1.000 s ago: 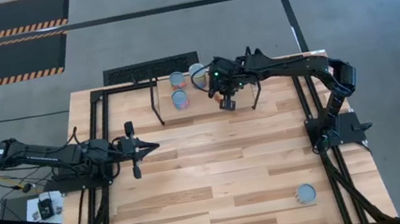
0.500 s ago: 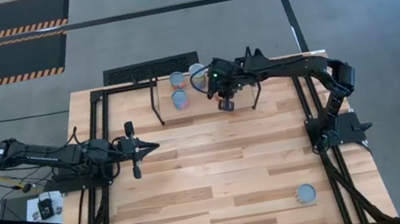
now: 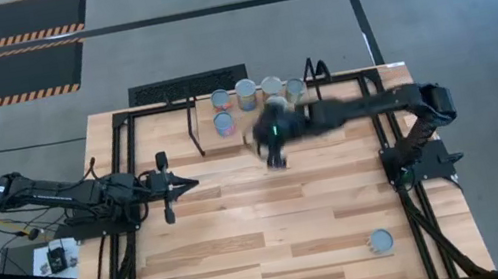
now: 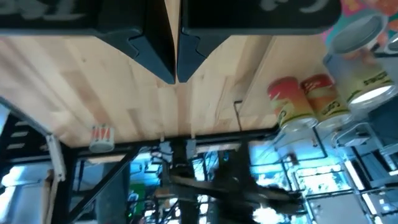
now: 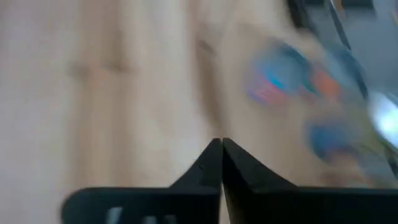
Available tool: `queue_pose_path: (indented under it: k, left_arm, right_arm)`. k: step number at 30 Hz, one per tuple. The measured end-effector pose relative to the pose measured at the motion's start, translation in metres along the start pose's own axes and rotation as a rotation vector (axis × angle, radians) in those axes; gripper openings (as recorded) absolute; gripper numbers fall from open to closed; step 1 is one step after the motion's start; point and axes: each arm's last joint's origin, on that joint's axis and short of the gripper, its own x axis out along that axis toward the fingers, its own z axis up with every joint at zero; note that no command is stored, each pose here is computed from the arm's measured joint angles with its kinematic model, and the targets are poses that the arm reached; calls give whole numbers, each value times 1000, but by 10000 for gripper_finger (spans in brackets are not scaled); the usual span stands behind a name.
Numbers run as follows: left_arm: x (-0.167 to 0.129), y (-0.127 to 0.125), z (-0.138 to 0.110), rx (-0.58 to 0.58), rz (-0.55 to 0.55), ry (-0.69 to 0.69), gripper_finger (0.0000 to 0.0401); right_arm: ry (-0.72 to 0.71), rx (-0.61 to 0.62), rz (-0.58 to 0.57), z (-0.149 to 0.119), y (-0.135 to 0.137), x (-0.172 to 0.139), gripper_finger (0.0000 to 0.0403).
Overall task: Pick and place cans onto a shelf
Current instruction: Put the canned carrots on the shelf aligned with the canned peas
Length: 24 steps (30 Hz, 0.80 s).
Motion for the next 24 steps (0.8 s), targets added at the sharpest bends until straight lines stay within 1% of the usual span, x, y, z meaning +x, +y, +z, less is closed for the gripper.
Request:
queue_pose_path:
  k: [1, 3, 6, 8, 11, 13, 15, 19, 22, 24]
  left_arm:
    - [0, 0, 1, -3, -6, -8, 6]
    - [0, -1, 3, -8, -29, -31, 6]
    - [0, -1, 6, -10, -33, -59, 6]
    - [0, 0, 8, -24, -30, -83, 6]
    - [0, 0, 9, -32, -28, -118, 6]
    - [0, -1, 6, -34, -24, -163, 6]
    - [0, -1, -3, -27, -19, -194, 6]
    - [-1, -2, -19, -28, -13, -205, 6]
    - [-2, -2, -20, -20, -13, -203, 6]
    - [-4, -2, -21, 4, -31, -194, 6]
  right_arm:
    - [-58, -20, 28, 0, 17, 3, 13]
    - [-148, -43, 80, -4, 48, 7, 14]
    - [-302, -28, 152, -7, 88, 7, 13]
    - [-353, -19, 199, -13, 110, 5, 6]
    - [-426, 20, 257, -21, 137, -3, 8]
    - [-440, 30, 258, -27, 153, -8, 8]
    - [-428, 25, 251, -36, 166, -12, 5]
    - [-427, 60, 249, -45, 184, -21, 5]
    - [-446, 58, 267, -48, 196, -30, 5]
    - [-452, 49, 275, -50, 203, -34, 3]
